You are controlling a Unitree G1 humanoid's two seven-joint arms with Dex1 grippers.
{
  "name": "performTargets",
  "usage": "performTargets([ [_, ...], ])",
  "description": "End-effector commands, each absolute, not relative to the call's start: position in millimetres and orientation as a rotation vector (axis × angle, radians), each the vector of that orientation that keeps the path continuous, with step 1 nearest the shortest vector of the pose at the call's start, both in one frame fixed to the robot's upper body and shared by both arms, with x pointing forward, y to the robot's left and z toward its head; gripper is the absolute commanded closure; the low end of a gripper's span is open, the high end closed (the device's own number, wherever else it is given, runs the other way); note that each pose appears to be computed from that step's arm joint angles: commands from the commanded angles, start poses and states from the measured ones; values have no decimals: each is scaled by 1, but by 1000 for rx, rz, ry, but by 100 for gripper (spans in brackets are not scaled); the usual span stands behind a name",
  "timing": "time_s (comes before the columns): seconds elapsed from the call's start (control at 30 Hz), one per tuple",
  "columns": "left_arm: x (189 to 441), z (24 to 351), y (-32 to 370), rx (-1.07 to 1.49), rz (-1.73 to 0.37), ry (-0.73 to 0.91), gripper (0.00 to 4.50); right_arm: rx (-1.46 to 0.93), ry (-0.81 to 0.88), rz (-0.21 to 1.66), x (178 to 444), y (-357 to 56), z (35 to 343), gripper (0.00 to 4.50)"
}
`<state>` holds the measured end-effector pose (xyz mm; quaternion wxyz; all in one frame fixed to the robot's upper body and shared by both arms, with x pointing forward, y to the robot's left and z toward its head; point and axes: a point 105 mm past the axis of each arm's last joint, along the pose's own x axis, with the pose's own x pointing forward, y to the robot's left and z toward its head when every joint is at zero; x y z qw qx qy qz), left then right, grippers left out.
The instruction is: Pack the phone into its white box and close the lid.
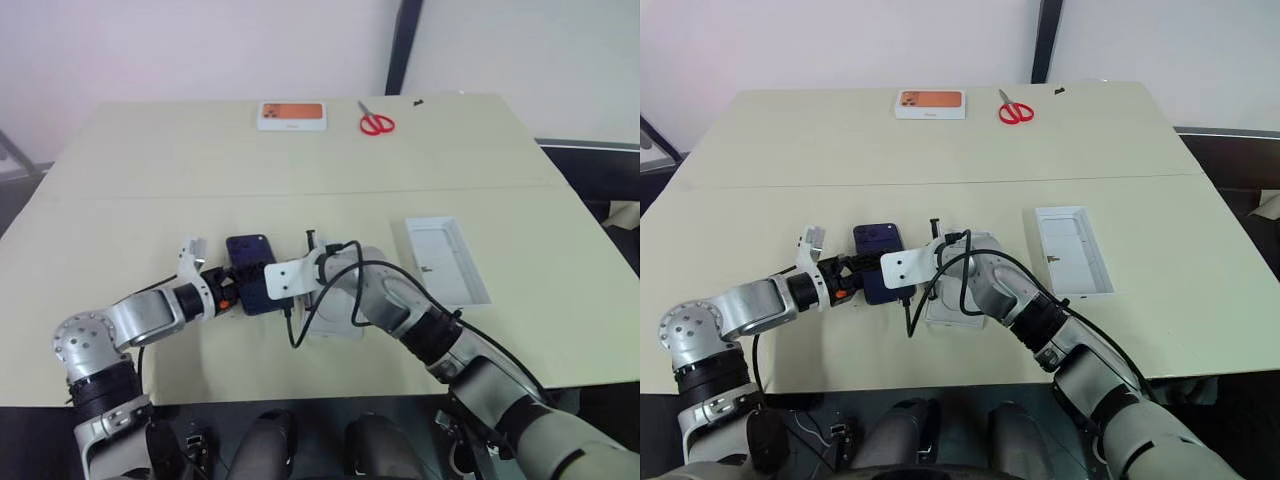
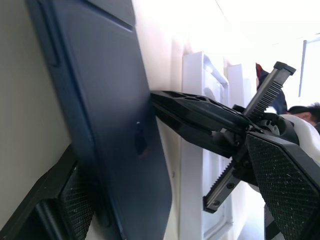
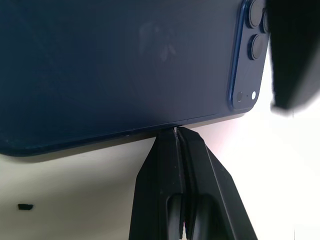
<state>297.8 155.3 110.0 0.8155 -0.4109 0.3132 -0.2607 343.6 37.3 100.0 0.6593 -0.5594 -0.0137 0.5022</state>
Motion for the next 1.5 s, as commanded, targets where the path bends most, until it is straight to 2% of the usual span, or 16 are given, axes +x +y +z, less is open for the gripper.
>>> performTargets([
  [0.03,299,119,160,-891,-556,634,0,-1241,-40,1176,336,43,97,442],
  [0.27,304,119,196,-926,-391,568,0,-1229,-27,1142,341,35,101,442],
  [0.43,300,117,197,-956,-371,567,0,-1218,-19,1135,342,33,100,442],
  [0.53,298,114,191,-959,-384,583,80,-1208,-17,1137,341,34,100,450],
  [0.6,296,112,188,-945,-393,601,179,-1208,-21,1129,342,33,101,450],
  [0.83,291,109,189,-871,-392,655,179,-1263,-38,1092,349,28,106,450],
  [1.1,293,115,168,-860,-465,672,179,-1271,-35,1129,344,34,96,450],
  [1.2,292,115,164,-876,-475,674,104,-1271,-29,1134,343,34,93,450],
  [1.27,291,115,162,-878,-479,677,5,-1271,-24,1139,342,34,92,450],
  [1.5,292,118,161,-888,-477,665,5,-1271,-22,1159,339,37,88,450],
])
